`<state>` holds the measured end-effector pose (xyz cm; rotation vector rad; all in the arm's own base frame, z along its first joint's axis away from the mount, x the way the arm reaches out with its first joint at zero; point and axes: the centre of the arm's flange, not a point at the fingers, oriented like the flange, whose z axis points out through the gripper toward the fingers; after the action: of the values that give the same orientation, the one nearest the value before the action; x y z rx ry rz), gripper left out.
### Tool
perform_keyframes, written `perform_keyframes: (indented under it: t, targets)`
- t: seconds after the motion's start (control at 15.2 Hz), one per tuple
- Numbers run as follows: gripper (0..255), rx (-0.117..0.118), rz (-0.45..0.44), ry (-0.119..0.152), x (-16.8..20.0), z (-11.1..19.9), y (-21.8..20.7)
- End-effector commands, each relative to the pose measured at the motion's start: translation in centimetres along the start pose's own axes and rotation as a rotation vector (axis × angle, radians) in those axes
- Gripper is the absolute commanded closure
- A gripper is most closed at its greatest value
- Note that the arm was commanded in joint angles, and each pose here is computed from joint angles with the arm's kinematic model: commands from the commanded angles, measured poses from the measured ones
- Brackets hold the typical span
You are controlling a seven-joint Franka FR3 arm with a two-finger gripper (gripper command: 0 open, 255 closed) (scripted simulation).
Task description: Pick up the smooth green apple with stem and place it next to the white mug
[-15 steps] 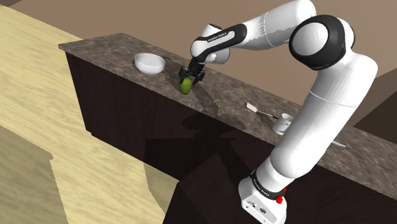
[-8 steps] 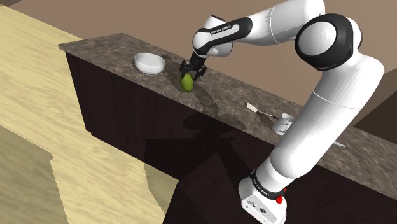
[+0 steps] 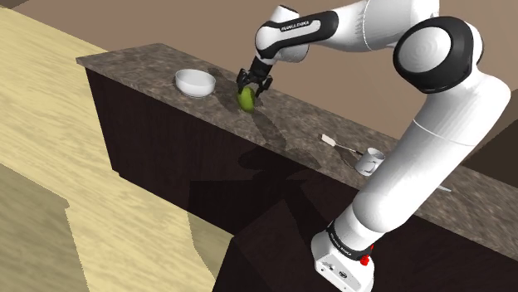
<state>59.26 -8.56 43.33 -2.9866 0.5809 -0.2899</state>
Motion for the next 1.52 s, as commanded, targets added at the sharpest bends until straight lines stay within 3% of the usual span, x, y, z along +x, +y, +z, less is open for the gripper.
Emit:
perform_keyframes:
  t: [0.0,1.19,1.45]
  targets:
    - [255,0.0,0.0,0.0,0.2,-1.1,-0.1]
    - [255,0.0,0.0,0.0,1.7,-10.2,-1.2]
    - [255,0.0,0.0,0.0,-1.9,-11.3,2.5]
